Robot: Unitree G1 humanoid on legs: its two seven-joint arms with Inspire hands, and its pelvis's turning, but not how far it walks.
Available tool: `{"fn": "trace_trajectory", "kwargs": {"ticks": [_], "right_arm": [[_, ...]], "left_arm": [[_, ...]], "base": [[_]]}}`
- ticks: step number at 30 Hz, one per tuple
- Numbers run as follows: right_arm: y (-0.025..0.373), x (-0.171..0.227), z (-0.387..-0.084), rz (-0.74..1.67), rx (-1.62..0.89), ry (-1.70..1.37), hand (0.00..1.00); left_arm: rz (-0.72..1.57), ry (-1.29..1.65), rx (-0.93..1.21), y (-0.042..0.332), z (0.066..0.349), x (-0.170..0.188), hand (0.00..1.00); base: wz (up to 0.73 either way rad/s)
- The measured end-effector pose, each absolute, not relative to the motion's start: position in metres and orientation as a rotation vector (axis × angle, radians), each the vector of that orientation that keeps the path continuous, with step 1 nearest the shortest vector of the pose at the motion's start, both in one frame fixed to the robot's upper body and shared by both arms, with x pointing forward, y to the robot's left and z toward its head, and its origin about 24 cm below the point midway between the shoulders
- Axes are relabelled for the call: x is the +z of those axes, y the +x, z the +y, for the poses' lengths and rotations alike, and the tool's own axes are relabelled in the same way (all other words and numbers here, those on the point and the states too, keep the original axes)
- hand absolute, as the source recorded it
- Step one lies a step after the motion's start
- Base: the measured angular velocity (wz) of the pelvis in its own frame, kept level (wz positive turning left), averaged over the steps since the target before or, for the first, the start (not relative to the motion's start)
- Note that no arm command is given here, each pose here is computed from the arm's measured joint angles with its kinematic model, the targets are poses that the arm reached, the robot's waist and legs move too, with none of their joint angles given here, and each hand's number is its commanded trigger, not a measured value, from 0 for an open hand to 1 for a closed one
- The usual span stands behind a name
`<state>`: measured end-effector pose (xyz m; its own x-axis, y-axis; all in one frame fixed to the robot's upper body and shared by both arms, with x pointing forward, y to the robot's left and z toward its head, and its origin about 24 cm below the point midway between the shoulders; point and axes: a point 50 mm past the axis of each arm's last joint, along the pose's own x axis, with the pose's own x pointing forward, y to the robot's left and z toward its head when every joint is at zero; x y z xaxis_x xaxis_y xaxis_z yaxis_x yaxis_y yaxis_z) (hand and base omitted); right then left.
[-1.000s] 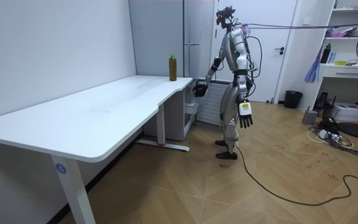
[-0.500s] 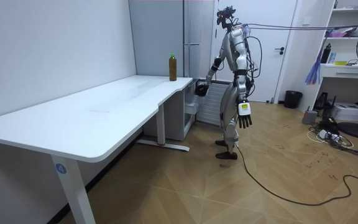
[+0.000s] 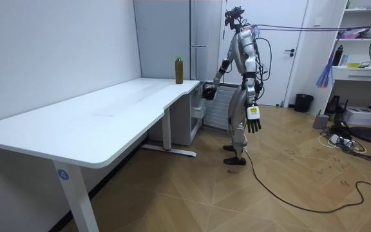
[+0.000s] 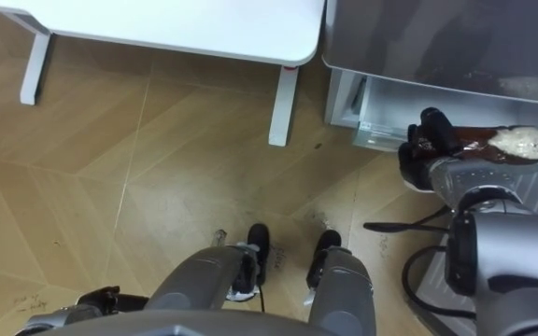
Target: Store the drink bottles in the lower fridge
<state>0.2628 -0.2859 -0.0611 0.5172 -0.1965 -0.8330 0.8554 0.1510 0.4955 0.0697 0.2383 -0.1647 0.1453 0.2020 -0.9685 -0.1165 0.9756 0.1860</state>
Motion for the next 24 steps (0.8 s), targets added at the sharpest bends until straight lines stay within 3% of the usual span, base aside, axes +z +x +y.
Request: {"fn": "trace_trajectory", "kwargs": {"ticks": [24], "right_arm": [[0.264, -0.052, -0.301, 0.638, -0.875, 1.159, 0.00]], "left_arm": [[1.401, 0.080, 0.234, 0.073, 0.242, -0.163, 0.00]], "base": [[0.00]]}}
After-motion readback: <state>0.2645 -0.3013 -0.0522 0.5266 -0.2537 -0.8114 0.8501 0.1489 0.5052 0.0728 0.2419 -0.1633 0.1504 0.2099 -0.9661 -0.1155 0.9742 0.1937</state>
